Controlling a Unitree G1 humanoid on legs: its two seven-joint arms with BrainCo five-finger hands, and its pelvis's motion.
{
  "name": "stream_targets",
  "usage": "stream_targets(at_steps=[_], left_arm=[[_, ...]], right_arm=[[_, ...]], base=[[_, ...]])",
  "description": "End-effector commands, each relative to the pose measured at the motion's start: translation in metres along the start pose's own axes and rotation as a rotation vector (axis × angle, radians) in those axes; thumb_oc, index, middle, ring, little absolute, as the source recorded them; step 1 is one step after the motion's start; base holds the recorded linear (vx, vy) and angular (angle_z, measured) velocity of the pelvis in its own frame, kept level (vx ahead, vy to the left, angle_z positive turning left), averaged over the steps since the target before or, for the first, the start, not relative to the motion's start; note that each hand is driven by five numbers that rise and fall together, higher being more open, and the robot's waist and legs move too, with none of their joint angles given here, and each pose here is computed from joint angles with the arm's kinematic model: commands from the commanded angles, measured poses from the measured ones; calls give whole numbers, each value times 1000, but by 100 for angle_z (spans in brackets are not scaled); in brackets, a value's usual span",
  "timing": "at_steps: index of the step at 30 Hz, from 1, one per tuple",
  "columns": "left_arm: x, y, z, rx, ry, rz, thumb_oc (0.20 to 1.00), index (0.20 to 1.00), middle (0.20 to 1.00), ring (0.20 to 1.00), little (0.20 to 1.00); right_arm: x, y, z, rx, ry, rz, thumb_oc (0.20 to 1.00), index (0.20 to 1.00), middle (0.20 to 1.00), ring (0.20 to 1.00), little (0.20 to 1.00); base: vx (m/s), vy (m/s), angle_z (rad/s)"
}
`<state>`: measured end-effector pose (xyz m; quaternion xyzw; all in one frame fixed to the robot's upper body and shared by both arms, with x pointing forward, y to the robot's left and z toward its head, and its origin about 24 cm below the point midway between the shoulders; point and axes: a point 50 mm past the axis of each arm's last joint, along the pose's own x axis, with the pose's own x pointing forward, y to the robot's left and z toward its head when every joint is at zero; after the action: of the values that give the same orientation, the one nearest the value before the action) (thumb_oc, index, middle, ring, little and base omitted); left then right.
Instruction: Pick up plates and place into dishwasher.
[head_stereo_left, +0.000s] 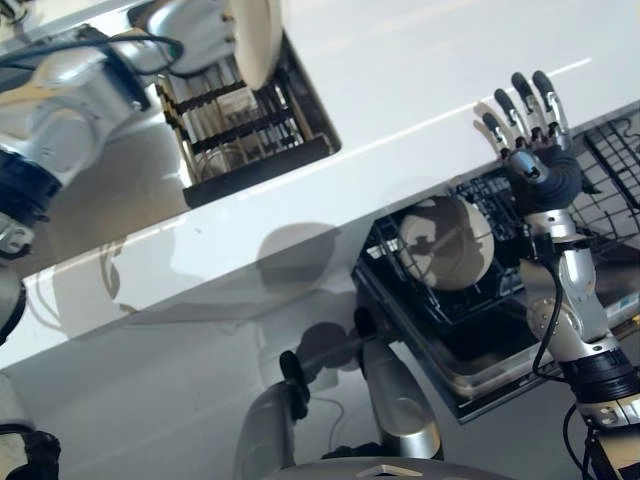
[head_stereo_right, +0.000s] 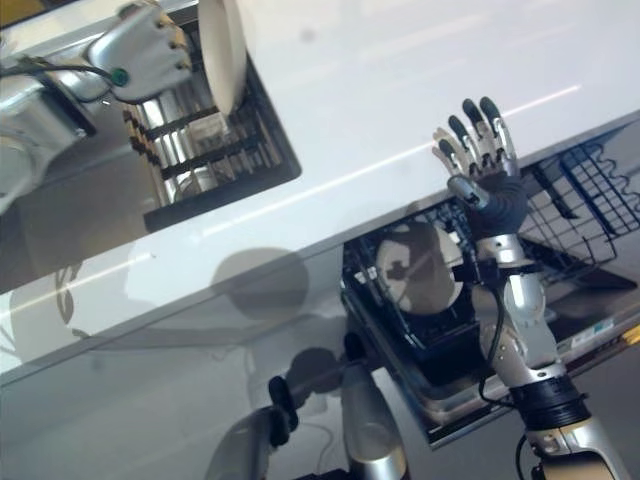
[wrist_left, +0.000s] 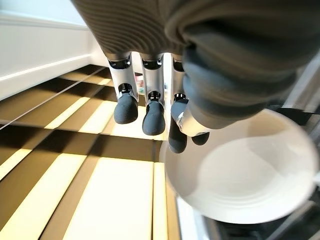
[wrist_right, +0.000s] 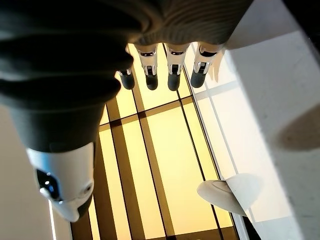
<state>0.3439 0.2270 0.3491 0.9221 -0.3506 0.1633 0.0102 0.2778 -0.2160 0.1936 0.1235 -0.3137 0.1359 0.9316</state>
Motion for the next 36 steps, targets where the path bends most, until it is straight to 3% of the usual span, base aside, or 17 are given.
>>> stream_targets(at_steps=[1, 3, 14, 21, 29, 33, 36], left_arm=[[-23, -4, -41, -56, 213, 109, 774, 774, 774, 774, 774], [-30, -5, -49, -95, 257, 133, 1000, 1000, 1000, 1000, 1000], [-47, -21, -49, -329, 434, 44, 1000, 1000, 1000, 1000, 1000], [-68, -27, -8, -903, 821, 225, 1000, 1000, 1000, 1000, 1000], [-56, 10, 53, -1904, 1058, 471, 1000, 1000, 1000, 1000, 1000], [-52, 33, 69, -2093, 1006, 507, 1000, 1000, 1000, 1000, 1000], [-51, 44, 82, -2130, 959, 487, 1000, 1000, 1000, 1000, 1000]], right_arm=[[-7, -11, 8, -3, -4, 18, 1000, 1000, 1000, 1000, 1000], [-9, -12, 7, -3, 12, 22, 1000, 1000, 1000, 1000, 1000], [-19, -5, -5, 25, 102, 10, 1000, 1000, 1000, 1000, 1000], [-33, 5, -29, -6, 171, -35, 1000, 1000, 1000, 1000, 1000], [-38, 2, -37, -102, 154, -111, 1000, 1000, 1000, 1000, 1000], [-32, -2, -43, -79, 203, -115, 1000, 1000, 1000, 1000, 1000], [-28, 0, -53, -20, 245, -108, 1000, 1000, 1000, 1000, 1000]], base=[[82, 40, -22], [54, 18, -14], [77, -7, -4], [-21, 46, -3], [-84, 53, 30], [-150, 27, 22], [-106, 88, 16]])
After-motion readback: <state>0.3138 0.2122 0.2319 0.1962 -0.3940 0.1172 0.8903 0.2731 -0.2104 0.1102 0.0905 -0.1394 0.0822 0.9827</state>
